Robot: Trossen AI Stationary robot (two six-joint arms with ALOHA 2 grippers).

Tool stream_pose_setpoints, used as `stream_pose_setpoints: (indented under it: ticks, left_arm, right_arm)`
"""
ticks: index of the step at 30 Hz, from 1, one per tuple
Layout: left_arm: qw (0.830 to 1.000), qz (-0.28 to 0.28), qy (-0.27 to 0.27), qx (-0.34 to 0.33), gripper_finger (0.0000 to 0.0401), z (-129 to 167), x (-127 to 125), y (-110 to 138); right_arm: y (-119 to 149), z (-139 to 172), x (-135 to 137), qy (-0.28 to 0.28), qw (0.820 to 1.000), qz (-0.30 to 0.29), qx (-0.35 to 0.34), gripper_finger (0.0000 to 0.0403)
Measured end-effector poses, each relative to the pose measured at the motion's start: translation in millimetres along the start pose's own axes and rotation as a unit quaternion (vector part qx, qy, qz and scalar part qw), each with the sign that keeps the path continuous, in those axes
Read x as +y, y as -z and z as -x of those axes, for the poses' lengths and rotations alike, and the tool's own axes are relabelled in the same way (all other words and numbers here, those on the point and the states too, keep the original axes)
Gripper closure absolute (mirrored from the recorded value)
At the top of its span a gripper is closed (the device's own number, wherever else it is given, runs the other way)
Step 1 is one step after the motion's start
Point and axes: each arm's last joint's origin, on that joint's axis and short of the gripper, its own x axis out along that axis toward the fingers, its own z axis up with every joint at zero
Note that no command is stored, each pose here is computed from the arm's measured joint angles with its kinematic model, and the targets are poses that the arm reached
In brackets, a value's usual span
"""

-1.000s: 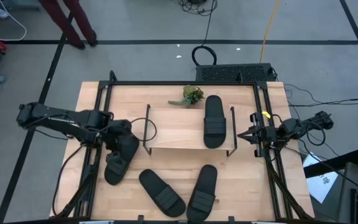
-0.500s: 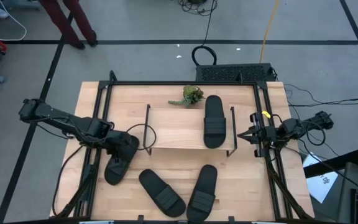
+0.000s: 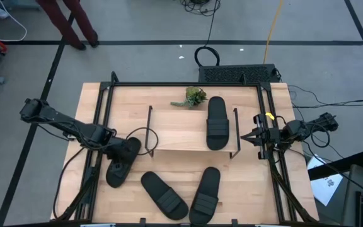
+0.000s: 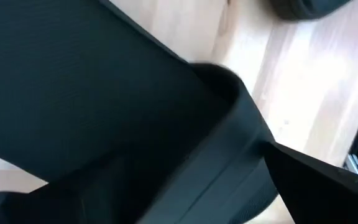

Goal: Pick and place slides into the shelf
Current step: Put the black slipper on the shelf

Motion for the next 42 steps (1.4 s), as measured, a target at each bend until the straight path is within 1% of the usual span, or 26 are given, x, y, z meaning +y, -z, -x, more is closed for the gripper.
stream_pose_setpoints:
  ticks: [3,5,7,9,11,13,18,19,20,22,26,29,32,34,38,40,42]
  left_arm:
    - [1.0,-0.011,0.024,0.005,0.004,-2,-2,0]
    - [0.999,-0.027,0.038,0.002,0.0049,-2,-5,-1]
    - [0.998,-0.042,0.042,-0.001,0.007,-3,-6,-1]
    - [0.998,-0.051,0.044,-0.003,0.0101,-3,-7,-1]
    - [0.998,-0.054,0.043,-0.003,0.0143,-3,-8,-1]
    - [0.997,-0.061,0.044,-0.004,0.0193,-3,-8,-1]
    - [0.995,-0.086,0.057,-0.001,0.0342,-3,-10,-1]
    - [0.994,-0.092,0.066,-0.001,0.0368,-3,-11,-1]
    - [0.993,-0.096,0.074,0.0,0.0383,-3,-12,-2]
    - [0.99,-0.104,0.091,-0.004,0.0388,-2,-15,-3]
    - [0.982,-0.137,0.124,-0.036,0.0396,-2,-25,-7]
    - [0.982,-0.136,0.126,-0.042,0.0397,2,-34,-7]
    - [0.979,-0.144,0.137,-0.045,0.0398,12,-49,-7]
    - [0.981,-0.145,0.125,-0.037,0.0399,20,-58,-4]
    - [0.984,-0.16,0.065,-0.042,0.0399,43,-72,4]
    - [0.979,-0.183,0.05,-0.071,0.04,58,-81,5]
    - [0.968,-0.216,0.044,-0.117,0.04,77,-90,3]
  right_arm:
    - [0,0,0,0.0,1.0,0.0,0.0,0.0403]
    - [0,0,0,0.0,1.0,0.0,0.0,0.0403]
    - [0,0,0,0.0,1.0,0.0,0.0,0.0403]
    - [0,0,0,0.0,1.0,0.0,0.0,0.0403]
    - [0,0,0,0.0,1.0,0.0,0.0,0.0403]
    - [0,0,0,0.0,1.0,0.0,0.0,0.0403]
    - [0,0,0,0.0,1.0,0.0,0.0,0.0403]
    - [0,0,0,0.0,1.0,0.0,0.0,0.0403]
    - [0,0,0,0.0,1.0,0.0,0.0,0.0403]
    - [0,0,0,0.0,1.0,0.0,0.0,0.0403]
    - [0,0,0,0.001,1.0,-0.001,-0.001,0.0403]
    - [0,0,0,0.001,1.0,-0.001,-0.001,0.0403]
    - [0,0,0,0.001,1.0,-0.001,-0.002,0.0403]
    - [0,0,0,0.001,1.0,-0.001,-0.003,0.0403]
    - [-1,0,0,0.001,1.0,-0.002,-0.004,0.0403]
    - [-1,0,0,0.001,1.0,-0.002,-0.004,0.0403]
    - [-1,0,0,0.001,1.0,-0.002,-0.004,0.0403]
